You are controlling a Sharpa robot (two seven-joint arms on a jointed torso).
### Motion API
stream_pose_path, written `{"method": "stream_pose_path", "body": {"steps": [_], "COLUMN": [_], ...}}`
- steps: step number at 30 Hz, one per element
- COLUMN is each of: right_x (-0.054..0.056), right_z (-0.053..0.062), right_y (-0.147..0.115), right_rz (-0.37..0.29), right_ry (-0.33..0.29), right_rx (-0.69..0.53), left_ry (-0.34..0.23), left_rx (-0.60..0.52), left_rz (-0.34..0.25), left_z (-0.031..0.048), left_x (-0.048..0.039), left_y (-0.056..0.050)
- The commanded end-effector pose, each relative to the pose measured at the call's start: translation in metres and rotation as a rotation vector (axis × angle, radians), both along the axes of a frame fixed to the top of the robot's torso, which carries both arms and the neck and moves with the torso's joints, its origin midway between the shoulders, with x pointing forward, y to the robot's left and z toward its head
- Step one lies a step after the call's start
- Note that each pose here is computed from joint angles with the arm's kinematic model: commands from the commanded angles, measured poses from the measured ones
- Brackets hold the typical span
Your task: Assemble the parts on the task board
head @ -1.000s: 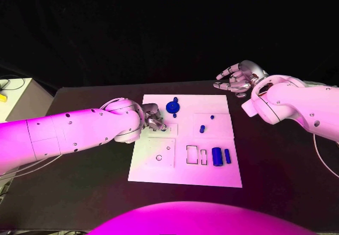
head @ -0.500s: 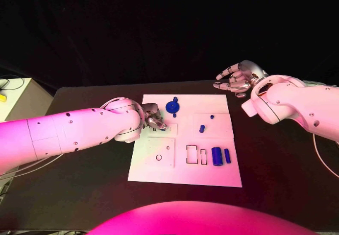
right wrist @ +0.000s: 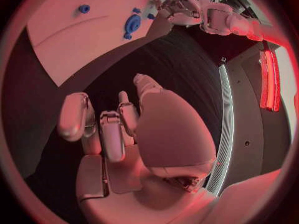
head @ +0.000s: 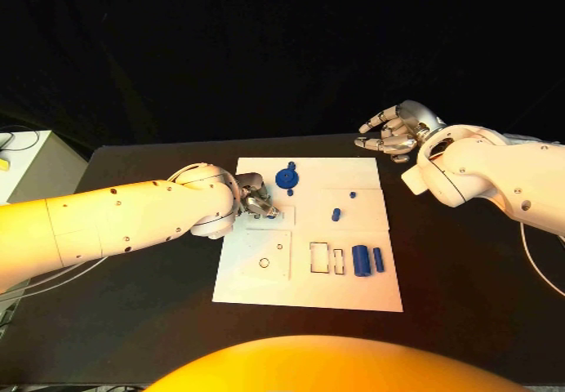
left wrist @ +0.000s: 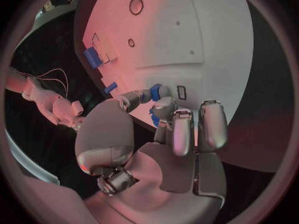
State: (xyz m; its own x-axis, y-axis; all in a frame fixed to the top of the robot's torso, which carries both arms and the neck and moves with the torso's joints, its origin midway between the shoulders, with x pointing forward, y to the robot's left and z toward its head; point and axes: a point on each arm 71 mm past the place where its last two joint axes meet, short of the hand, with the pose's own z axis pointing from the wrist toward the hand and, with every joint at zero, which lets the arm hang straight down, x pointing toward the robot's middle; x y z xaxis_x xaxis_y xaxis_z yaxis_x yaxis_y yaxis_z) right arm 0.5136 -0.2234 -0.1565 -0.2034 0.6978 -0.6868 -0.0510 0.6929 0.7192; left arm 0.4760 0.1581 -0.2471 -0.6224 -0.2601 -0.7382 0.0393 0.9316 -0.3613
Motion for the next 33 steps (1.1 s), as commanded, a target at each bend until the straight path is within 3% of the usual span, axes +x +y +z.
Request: {"method": "stream_pose_path", "body": {"steps": [1,33], "right_x": [-0.0005,-0.0008], "right_z": [-0.0003,-0.0017], "right_y": [0.0015,-0.0003], "right_rz": [0.017,0.012], "right_ry": [-0.001,0.002], "right_rx": [-0.01,-0.002], "left_ry": [0.019,0.021], "left_rx": [-0.015,-0.007], "left_rz": [-0.015,0.001], "left_z": [-0.0025,-0.0036], "left_x": [-0.0026,0.0003], "left_y": [-0.0044,0.0023]}}
